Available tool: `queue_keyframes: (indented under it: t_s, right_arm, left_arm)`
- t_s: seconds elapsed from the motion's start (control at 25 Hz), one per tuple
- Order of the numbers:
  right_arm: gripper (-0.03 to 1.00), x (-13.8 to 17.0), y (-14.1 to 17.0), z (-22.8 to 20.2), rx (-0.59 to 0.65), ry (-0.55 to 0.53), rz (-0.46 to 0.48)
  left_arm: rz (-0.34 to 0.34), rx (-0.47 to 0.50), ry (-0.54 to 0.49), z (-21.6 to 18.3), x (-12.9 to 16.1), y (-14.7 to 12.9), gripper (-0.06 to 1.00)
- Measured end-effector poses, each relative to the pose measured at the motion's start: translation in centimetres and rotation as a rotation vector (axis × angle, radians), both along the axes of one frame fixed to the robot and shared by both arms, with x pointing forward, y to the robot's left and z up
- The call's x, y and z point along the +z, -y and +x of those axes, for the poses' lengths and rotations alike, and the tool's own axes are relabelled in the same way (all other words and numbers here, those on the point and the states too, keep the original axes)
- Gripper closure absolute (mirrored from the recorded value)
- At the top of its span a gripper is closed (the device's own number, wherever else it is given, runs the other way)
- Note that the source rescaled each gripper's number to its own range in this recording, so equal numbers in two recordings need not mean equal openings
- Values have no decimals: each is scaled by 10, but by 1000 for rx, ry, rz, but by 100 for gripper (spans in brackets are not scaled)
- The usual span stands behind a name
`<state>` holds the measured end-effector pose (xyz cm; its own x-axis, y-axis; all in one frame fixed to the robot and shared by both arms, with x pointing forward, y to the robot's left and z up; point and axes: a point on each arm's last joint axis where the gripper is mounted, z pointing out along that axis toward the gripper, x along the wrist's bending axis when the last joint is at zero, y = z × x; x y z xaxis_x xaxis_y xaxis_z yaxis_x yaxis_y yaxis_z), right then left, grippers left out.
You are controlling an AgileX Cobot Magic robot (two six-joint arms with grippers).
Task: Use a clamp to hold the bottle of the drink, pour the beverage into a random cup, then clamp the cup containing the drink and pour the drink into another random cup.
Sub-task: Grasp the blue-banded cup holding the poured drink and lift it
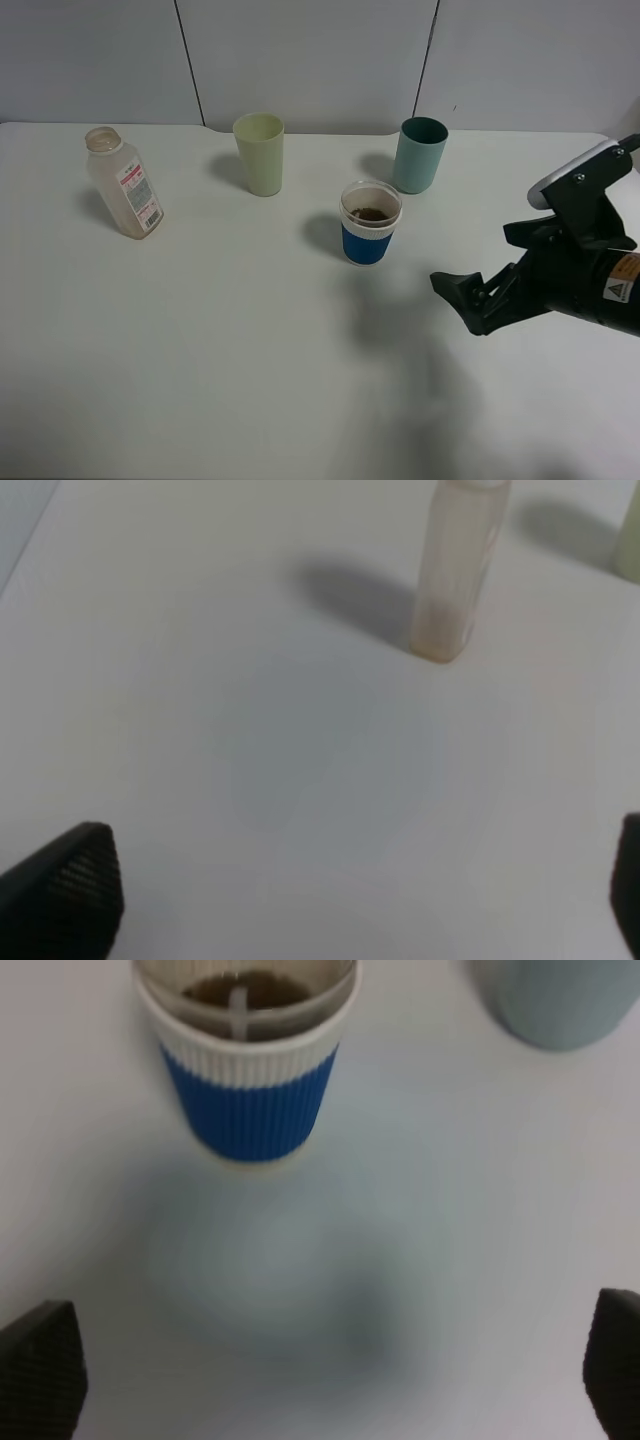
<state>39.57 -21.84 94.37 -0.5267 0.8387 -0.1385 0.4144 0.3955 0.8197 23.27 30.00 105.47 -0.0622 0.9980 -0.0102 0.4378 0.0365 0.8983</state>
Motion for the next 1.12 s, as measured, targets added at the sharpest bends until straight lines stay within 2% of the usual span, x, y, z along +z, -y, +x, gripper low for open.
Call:
queue_keyframes:
  t_s: [0.16,0.56,1.12]
  right_arm:
    - [-3,-4,1,2,-10,5,-12]
    - [-3,-45,-3,20,-52,-42,-76]
    - [-3,-72,-9,35,-44,80,-72]
  left_arm:
    - [0,0,0,0,0,0,-4]
    - [0,0,0,0,0,0,-4]
    - [0,0,0,0,0,0,-4]
